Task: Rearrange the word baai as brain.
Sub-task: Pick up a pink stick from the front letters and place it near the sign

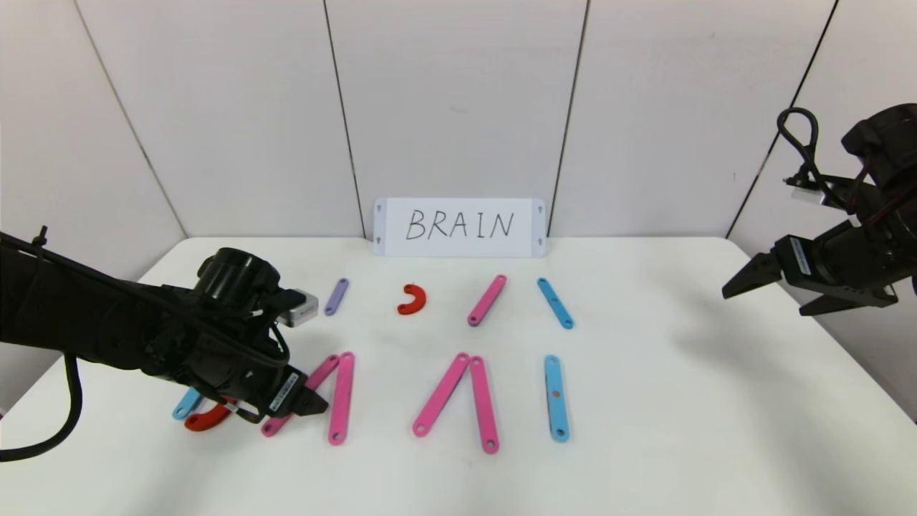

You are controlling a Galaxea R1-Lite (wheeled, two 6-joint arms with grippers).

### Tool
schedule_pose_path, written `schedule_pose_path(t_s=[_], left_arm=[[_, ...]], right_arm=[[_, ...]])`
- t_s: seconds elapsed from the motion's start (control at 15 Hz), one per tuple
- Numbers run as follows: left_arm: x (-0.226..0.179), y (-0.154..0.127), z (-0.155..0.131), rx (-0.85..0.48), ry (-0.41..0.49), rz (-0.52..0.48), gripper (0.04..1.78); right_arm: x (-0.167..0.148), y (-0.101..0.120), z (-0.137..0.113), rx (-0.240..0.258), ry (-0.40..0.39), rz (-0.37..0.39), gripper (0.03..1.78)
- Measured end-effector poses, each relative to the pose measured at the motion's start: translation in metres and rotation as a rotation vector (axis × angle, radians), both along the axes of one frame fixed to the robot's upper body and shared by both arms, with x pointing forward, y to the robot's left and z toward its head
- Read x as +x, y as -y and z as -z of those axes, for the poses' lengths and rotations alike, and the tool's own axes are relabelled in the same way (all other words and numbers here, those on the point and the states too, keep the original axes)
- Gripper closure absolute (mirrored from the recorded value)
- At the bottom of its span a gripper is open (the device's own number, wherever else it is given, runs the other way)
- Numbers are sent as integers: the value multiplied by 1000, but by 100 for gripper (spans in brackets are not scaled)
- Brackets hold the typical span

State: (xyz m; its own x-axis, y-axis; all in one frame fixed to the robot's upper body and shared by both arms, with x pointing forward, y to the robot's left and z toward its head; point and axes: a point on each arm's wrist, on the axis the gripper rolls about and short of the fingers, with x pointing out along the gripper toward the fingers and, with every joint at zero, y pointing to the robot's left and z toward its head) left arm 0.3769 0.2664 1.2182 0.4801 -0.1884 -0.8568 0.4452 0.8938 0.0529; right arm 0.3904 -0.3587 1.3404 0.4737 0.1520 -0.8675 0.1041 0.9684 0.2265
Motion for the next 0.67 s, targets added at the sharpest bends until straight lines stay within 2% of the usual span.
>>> schedule_pose_path(t_s=[0.47, 0.67], left_arm=[[0, 0, 2, 2, -7, 1, 9], [-1, 1, 4, 5, -14, 6, 26]], right_arm=[[0, 0, 0, 0, -1, 1, 10], [0, 0, 0, -1, -1, 1, 10]])
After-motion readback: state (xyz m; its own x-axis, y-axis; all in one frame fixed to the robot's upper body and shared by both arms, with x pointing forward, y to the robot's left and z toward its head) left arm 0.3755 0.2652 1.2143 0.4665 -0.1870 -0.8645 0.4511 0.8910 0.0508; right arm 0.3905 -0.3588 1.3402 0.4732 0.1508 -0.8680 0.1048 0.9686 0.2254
